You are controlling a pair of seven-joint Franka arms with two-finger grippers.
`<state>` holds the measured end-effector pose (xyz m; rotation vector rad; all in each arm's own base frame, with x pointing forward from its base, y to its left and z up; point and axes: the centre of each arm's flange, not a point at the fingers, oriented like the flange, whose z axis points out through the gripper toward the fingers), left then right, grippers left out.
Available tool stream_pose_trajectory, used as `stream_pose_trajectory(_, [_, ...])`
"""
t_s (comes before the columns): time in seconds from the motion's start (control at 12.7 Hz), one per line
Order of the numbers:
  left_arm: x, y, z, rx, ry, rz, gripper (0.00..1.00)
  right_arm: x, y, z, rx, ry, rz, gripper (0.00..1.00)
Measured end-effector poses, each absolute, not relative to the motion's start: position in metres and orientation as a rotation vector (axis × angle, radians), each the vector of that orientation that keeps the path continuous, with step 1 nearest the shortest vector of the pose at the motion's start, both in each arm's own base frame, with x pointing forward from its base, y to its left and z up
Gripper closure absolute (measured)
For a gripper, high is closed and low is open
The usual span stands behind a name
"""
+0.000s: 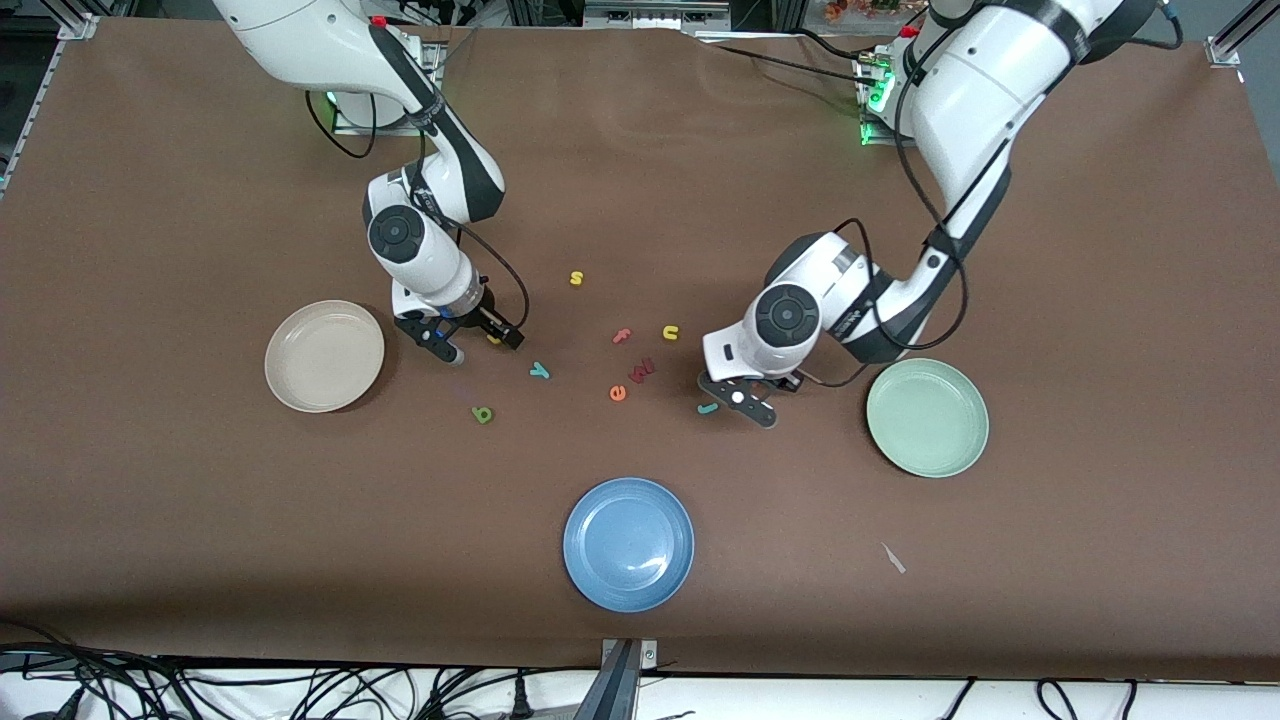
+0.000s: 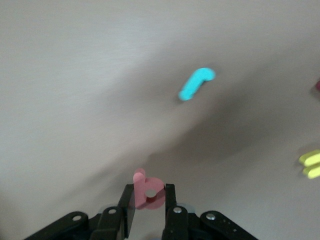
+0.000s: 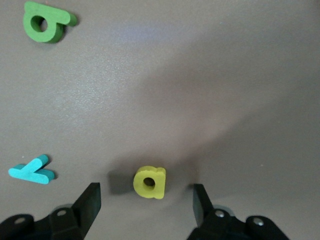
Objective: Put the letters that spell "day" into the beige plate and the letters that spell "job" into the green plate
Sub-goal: 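Place the yellow a on the beige plate while the left gripper places b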
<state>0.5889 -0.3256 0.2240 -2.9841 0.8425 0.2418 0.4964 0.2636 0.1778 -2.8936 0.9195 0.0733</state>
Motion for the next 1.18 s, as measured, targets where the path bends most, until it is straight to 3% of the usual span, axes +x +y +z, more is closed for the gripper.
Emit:
stream_pose_trajectory(0.31, [0.624, -0.244, 0.269, -2.973, 0.782, 0.237, 0.75, 0.502, 0.265, 0.177, -2.9, 0.926, 0.094, 0.24])
stream_pose_trajectory(0.63, [0.653, -0.132, 0.267, -2.968, 0.883, 0.289, 0.75, 0.502, 0.262, 0.174, -2.908, 0.932, 0.106, 0.32])
stream_pose_trajectory(0.79, [0.654, -0.105, 0.255, -2.974, 0.883, 0.325, 0.75, 0.502, 0.26, 0.174, -2.913, 0.938, 0.116, 0.48])
stream_pose_trajectory(1.02, [0.651, -0.092, 0.22, -2.899, 0.924, 0.371, 0.75, 0.503, 0.259, 0.174, -2.916, 0.942, 0.121, 0.58])
stream_pose_trajectory(1.18, [0.652, -0.078, 0.193, -2.919, 0.915, 0.362, 0.75, 0.505, 0.259, 0.178, -2.913, 0.942, 0.115, 0.72])
